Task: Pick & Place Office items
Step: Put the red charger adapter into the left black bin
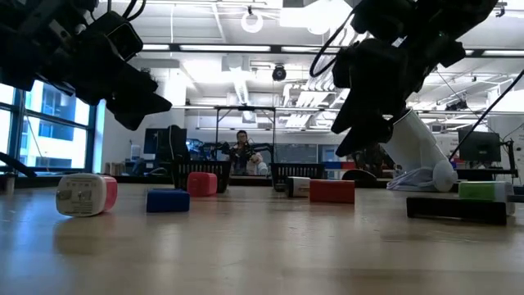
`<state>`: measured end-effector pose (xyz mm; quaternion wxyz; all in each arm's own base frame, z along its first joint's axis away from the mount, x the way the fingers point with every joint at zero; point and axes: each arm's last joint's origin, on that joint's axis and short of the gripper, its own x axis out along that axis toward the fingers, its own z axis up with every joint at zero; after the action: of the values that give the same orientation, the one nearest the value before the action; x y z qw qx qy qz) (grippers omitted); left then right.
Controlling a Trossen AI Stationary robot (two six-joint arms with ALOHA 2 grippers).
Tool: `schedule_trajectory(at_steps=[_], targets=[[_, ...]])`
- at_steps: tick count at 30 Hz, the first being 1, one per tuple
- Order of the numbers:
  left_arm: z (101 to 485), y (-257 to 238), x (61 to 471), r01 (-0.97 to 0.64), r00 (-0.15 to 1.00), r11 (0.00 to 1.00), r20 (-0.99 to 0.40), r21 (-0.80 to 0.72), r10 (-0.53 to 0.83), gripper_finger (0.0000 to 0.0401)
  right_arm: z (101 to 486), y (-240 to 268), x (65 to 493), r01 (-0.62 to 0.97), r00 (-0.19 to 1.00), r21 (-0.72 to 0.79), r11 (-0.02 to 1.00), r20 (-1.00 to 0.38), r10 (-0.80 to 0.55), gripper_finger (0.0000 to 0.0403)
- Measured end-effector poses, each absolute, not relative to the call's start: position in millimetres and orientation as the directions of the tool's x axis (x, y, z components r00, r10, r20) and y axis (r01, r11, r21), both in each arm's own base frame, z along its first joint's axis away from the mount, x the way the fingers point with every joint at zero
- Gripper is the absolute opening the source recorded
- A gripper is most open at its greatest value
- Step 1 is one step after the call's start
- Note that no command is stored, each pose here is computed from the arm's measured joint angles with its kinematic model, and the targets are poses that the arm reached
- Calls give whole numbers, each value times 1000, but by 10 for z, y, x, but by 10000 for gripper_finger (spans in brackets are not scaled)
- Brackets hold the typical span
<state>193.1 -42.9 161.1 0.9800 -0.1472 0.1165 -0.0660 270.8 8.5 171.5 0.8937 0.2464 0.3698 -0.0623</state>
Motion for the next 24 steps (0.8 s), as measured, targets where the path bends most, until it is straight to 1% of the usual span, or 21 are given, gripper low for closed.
schedule_trajectory(at_steps=[9, 13, 19, 21, 24], targets=[[1611, -429, 1931, 95, 964, 948, -208, -304, -164, 181, 1709, 163, 2702, 317, 719, 326, 890, -695, -2, 314], [1611, -429, 1931, 95, 964, 948, -208, -304, -164, 181, 1653, 179, 2705, 333, 698, 286, 899, -716, -31, 314], [1613, -429, 1932, 95, 965, 948, -206, -304, -163, 181, 1577, 197, 2780, 326, 675, 268, 907, -737, -25, 314], [1613, -424, 1933, 92, 965, 948, -207, -304, -160, 181, 1602, 202, 2848, 312, 690, 268, 911, -723, -23, 314], [1606, -424, 1932, 90, 964, 949, -213, -303, -160, 181, 1553, 209, 2894, 305, 668, 254, 918, -744, -16, 314]])
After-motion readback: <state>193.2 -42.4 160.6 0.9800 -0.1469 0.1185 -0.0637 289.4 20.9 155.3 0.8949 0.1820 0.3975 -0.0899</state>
